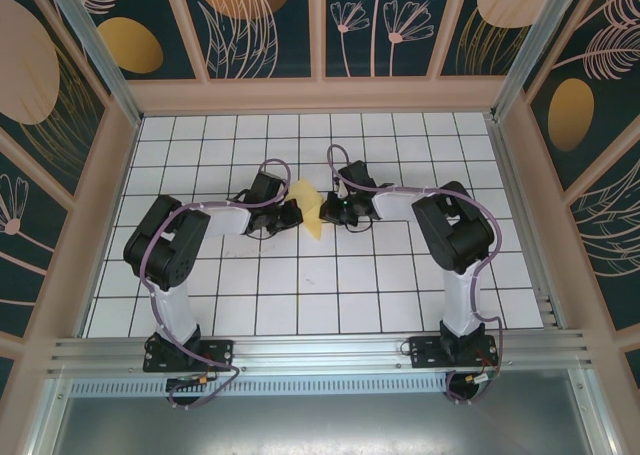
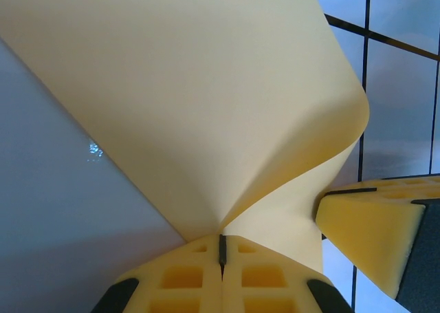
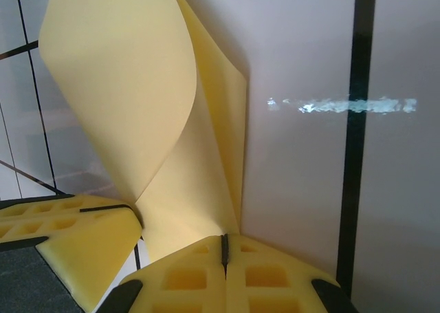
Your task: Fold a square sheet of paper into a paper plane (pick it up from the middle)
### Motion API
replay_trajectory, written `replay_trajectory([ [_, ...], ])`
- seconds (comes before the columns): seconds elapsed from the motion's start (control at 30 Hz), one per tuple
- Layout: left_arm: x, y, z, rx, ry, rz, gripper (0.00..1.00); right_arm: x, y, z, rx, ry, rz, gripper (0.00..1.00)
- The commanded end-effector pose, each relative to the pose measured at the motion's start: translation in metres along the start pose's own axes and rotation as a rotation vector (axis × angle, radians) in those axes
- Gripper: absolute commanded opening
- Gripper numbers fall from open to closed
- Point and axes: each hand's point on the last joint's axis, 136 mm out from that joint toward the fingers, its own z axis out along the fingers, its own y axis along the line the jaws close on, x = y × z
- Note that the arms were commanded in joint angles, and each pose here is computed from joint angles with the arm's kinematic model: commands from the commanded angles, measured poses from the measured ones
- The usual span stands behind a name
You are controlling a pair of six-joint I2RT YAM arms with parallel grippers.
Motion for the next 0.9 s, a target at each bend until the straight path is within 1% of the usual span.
replay_trajectory([
  [0.0, 0.003, 0.027, 0.002, -0.124, -0.003, 0.008, 0.00, 0.007, -0.013, 0.011, 0.012, 0.027, 0.006, 0.02],
  [0.1, -0.006, 0.013, -0.005, -0.085, -0.027, 0.026, 0.00, 0.010, -0.018, 0.013, 0.034, 0.035, 0.020, 0.02],
  [0.17, -0.013, -0.003, -0.012, -0.033, -0.046, 0.039, 0.00, 0.012, -0.019, 0.013, 0.042, 0.039, 0.021, 0.02],
  [0.3, -0.023, -0.032, -0.026, 0.082, -0.088, 0.041, 0.07, 0.016, -0.019, 0.014, 0.044, 0.047, 0.021, 0.02],
  [0.4, -0.025, -0.045, -0.032, 0.146, -0.104, 0.029, 0.09, 0.016, -0.014, 0.014, 0.034, 0.047, 0.016, 0.02],
  [0.53, -0.017, -0.044, -0.027, 0.169, -0.079, 0.012, 0.09, 0.015, -0.009, 0.012, 0.022, 0.044, 0.010, 0.02],
  [0.7, -0.002, -0.037, -0.012, 0.160, -0.025, 0.001, 0.06, 0.014, -0.006, 0.011, 0.011, 0.042, 0.011, 0.02],
  [0.87, 0.008, -0.019, 0.001, 0.097, 0.002, -0.011, 0.03, 0.013, -0.001, 0.009, -0.010, 0.040, 0.009, 0.02],
])
